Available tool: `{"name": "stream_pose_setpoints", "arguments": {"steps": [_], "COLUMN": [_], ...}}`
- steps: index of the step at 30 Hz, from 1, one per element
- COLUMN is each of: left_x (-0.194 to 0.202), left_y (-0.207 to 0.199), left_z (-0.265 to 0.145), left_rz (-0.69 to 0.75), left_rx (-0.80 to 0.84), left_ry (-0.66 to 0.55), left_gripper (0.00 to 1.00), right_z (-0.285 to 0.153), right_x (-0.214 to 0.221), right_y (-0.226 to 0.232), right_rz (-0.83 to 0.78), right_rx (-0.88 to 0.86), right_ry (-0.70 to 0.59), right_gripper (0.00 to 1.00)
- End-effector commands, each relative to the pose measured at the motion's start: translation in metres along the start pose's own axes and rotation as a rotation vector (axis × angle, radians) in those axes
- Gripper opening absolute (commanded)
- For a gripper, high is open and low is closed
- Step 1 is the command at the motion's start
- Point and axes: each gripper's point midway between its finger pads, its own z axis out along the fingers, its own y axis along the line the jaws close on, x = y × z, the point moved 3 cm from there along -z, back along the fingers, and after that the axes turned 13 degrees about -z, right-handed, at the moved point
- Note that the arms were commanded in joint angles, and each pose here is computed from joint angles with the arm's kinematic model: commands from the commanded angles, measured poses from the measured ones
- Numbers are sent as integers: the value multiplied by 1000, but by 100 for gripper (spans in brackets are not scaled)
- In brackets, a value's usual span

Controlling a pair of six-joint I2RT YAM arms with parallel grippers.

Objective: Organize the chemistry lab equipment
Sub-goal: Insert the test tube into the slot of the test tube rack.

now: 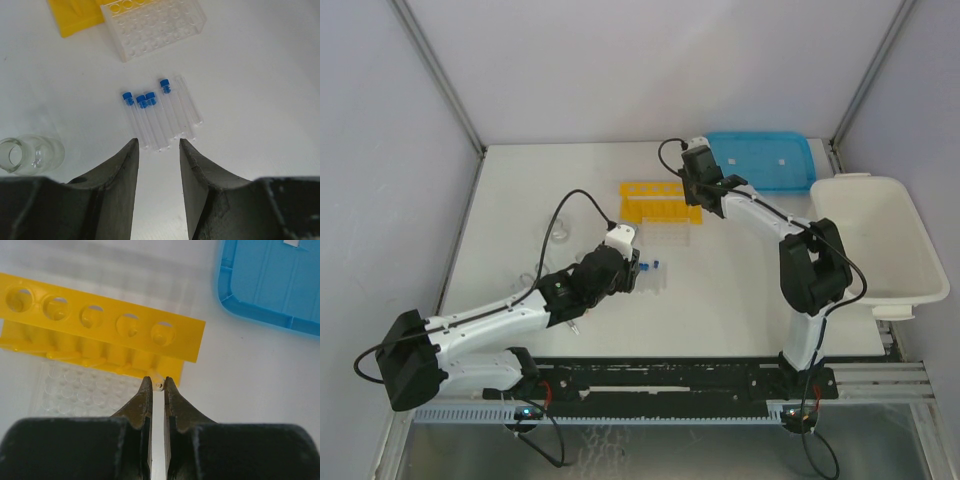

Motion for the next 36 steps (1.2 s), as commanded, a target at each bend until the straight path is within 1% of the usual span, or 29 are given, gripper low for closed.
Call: {"name": "stream_pose_setpoints", "arguments": {"steps": [1,5,17,30,32,34,36], "left_x": [0,0,2,3,3,4,4], "left_y": [1,1,3,2,2,2,1], "left_z": [0,0,0,1,1,2,2], "left_rz": [-32,-33,-33,-31,-32,-31,-31], "left_rx": [14,16,11,13,12,14,13], "left_ry": [-19,-18,-18,-11,-11,-9,-9], "left_gripper": [43,43,43,43,43,43,43], "right_z": [3,6,22,26,27,26,24], "right_x": [-7,-7,3,8,9,9,9], "right_y": [-1,0,2,4,5,5,6], "right_rz": [30,31,31,26,23,20,19], "right_rx": [4,3,-8,-14,-15,-11,-3], "right_ry": [-34,-37,-13,4,7,10,12], "right_gripper": [3,1,2,3,7,16,22]}}
